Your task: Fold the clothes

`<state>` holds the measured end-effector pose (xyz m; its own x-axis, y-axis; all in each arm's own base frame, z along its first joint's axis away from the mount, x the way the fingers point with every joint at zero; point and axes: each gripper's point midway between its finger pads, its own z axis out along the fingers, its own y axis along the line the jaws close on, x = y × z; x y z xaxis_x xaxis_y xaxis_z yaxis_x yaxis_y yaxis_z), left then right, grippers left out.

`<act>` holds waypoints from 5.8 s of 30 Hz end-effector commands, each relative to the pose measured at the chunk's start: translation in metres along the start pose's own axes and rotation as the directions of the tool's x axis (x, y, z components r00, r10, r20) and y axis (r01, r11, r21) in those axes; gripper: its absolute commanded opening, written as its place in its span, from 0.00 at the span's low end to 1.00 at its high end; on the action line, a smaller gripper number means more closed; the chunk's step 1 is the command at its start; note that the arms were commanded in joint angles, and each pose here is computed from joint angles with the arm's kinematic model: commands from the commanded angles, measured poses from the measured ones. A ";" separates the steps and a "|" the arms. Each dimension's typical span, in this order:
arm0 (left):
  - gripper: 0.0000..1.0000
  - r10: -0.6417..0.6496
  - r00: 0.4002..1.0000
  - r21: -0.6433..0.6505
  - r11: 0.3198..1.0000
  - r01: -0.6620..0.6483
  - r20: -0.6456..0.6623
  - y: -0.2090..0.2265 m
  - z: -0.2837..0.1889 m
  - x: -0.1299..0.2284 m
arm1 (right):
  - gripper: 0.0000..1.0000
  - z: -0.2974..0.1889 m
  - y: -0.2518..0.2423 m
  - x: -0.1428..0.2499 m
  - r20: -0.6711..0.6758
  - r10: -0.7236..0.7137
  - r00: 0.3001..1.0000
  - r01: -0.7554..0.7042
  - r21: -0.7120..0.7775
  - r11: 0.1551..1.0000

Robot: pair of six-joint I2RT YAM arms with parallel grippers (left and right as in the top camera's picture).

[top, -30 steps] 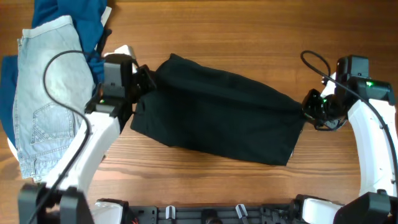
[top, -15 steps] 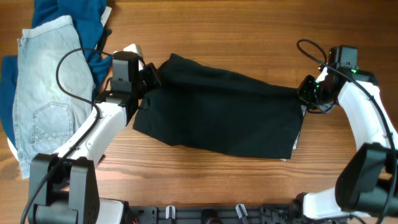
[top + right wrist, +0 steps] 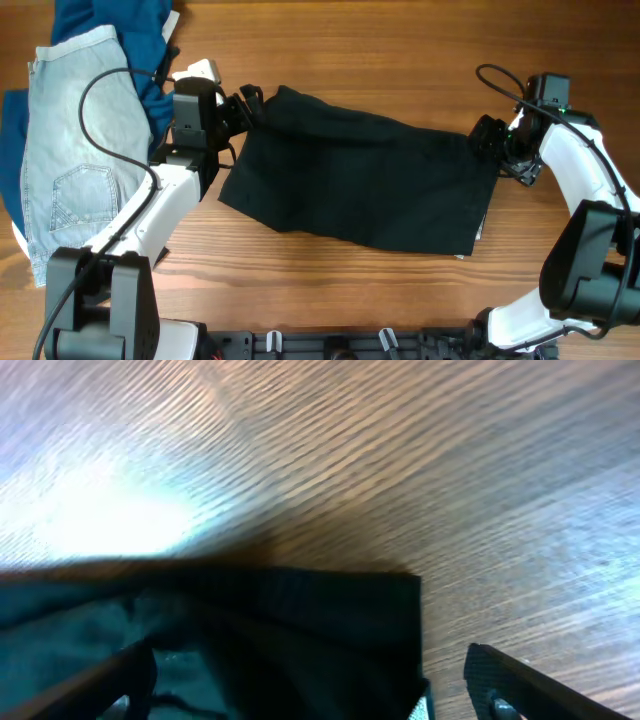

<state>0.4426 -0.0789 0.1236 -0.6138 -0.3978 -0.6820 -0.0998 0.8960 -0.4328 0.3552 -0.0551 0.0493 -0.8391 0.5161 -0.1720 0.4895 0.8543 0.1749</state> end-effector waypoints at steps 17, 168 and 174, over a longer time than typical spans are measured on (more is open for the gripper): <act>0.32 0.535 0.828 0.457 0.787 -0.415 -0.169 -0.056 -0.027 0.081 | 0.99 -0.109 0.087 -0.036 0.240 -0.247 0.939 0.301 -0.224 0.927; 0.04 0.292 0.788 0.316 0.940 -0.131 -0.542 0.031 0.036 0.165 | 0.76 0.002 0.007 -0.020 -0.060 -0.245 0.968 0.242 -0.058 0.969; 0.04 0.291 0.786 0.315 0.940 -0.129 -0.545 0.031 0.035 0.165 | 0.81 0.011 -0.016 -0.016 -0.073 -0.172 0.982 0.177 0.072 0.982</act>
<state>0.3723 -0.1325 -0.0005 -0.9141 0.0644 -0.4003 0.2873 0.7995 -0.5275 0.3733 -0.0592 0.0506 -0.9461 0.2880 -0.1478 0.2626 0.9498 0.1698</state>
